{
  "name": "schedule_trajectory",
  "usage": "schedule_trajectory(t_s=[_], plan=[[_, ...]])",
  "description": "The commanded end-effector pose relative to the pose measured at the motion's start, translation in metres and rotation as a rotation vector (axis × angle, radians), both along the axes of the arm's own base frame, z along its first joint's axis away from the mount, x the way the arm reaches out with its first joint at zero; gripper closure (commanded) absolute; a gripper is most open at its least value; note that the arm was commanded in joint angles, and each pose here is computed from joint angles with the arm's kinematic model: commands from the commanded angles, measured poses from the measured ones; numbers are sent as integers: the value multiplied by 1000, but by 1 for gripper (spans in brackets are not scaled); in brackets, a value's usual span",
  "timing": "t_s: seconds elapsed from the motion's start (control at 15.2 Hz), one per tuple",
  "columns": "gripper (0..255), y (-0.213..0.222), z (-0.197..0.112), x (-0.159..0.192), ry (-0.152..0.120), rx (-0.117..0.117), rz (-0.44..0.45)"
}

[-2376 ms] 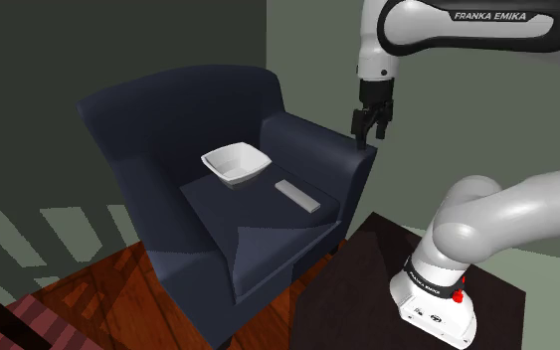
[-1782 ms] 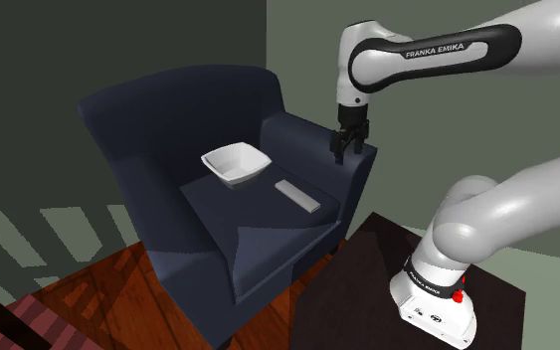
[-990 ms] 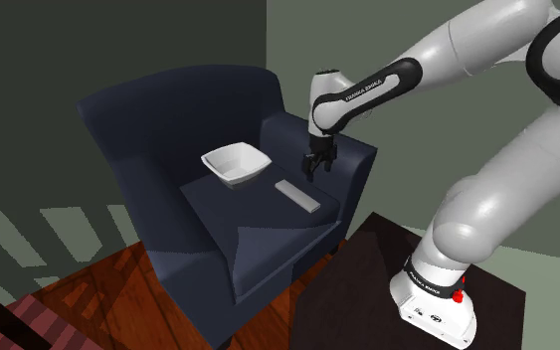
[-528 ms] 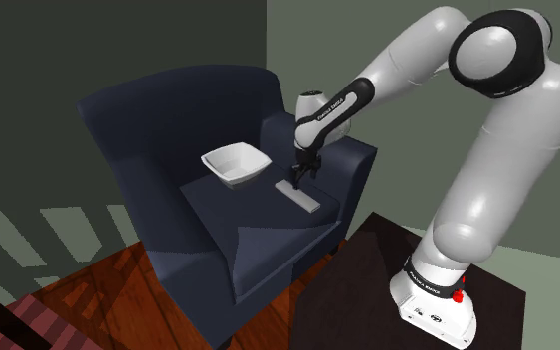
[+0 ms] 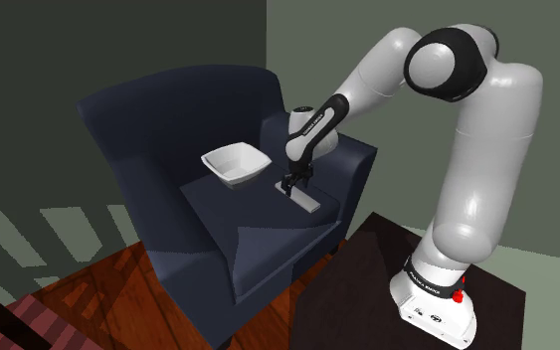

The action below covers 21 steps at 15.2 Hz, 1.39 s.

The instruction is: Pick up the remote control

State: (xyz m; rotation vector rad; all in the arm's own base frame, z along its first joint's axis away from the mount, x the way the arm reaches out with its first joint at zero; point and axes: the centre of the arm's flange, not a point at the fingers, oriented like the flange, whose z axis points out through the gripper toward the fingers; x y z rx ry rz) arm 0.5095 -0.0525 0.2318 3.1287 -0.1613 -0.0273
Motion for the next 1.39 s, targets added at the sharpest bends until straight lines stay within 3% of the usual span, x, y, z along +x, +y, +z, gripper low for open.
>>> schedule_trajectory(t_s=[0.0,0.2,0.26,0.86,1.32], plan=[[0,-1,-10,-1,-1,0,0],[0,-1,-19,-1,-1,0,0],[255,-1,-18,-2,-1,0,0],[255,-1,-19,-1,-1,0,0],[255,-1,18,-1,-1,0,0]])
